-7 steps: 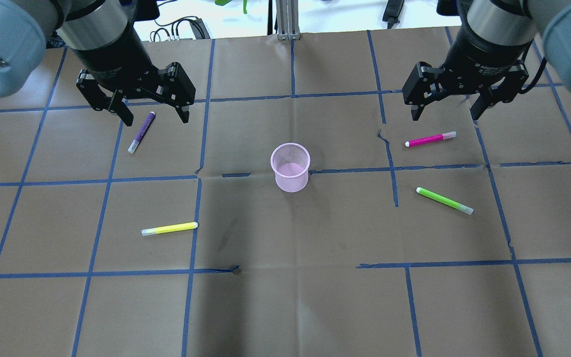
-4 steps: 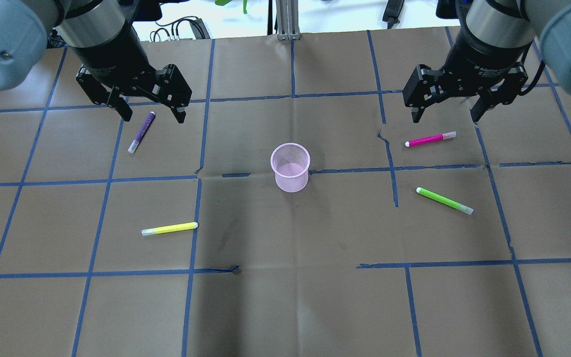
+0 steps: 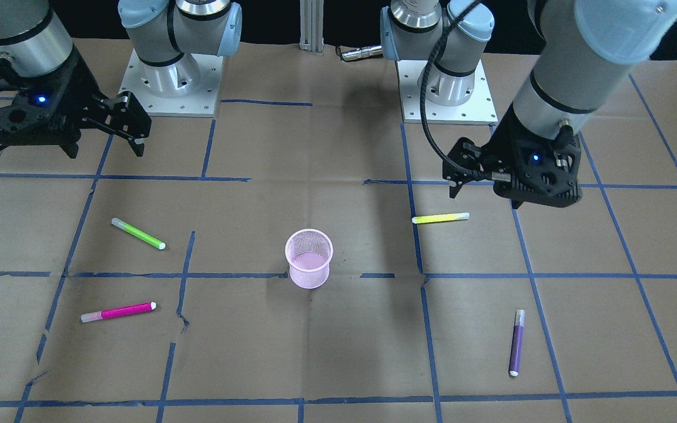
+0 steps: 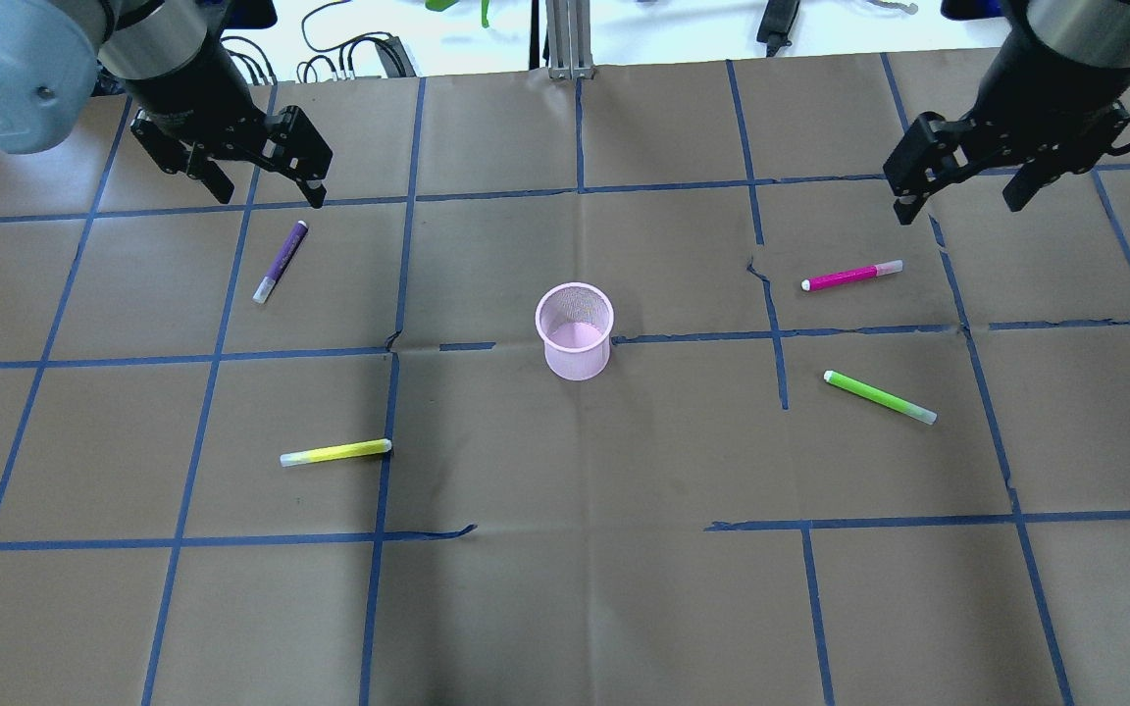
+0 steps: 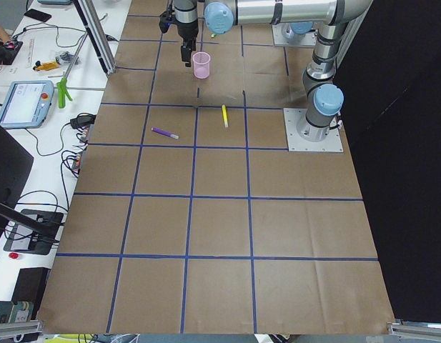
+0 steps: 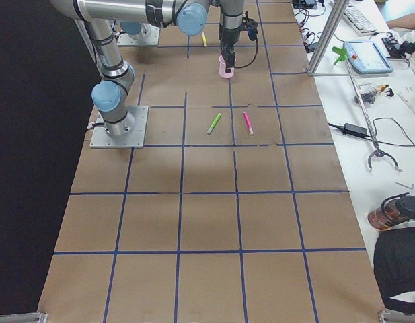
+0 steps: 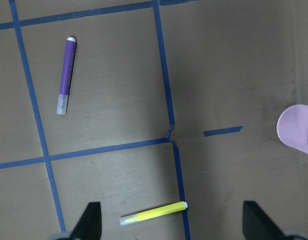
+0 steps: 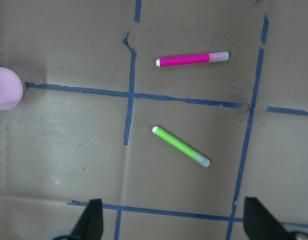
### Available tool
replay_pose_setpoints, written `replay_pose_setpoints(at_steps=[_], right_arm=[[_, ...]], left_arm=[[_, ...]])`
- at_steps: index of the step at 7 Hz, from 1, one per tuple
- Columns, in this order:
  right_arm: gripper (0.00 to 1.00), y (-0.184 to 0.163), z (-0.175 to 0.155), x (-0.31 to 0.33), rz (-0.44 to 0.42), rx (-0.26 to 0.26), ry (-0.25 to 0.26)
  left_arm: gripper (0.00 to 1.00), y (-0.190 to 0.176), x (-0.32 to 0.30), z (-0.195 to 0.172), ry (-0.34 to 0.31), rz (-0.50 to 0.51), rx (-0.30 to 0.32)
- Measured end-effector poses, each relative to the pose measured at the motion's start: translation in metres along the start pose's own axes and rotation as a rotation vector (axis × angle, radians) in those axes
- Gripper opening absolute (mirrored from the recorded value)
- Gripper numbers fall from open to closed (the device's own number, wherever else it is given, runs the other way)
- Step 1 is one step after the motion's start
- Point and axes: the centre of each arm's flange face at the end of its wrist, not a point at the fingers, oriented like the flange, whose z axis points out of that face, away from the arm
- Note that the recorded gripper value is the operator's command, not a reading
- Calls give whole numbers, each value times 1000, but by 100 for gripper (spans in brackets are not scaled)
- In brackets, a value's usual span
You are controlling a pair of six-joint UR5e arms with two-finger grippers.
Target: Insert purple and pink pens into pink cup
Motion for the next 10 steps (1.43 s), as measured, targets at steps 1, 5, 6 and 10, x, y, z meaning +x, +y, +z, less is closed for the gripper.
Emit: replay_pose_setpoints(at_steps=[1, 5, 6, 10], right_arm=[[100, -2, 0, 22, -128, 20, 12], [100, -25, 19, 54, -762, 18, 113], [100, -28, 28, 54, -876, -1, 105], [100, -34, 119, 43, -1138, -142, 43]], left_arm=[[98, -6, -6, 4, 0, -8, -1], [97, -45, -27, 52, -6, 49, 21], [97, -61, -32, 75, -10, 56, 36], [96, -97, -86, 155, -22, 127, 54]])
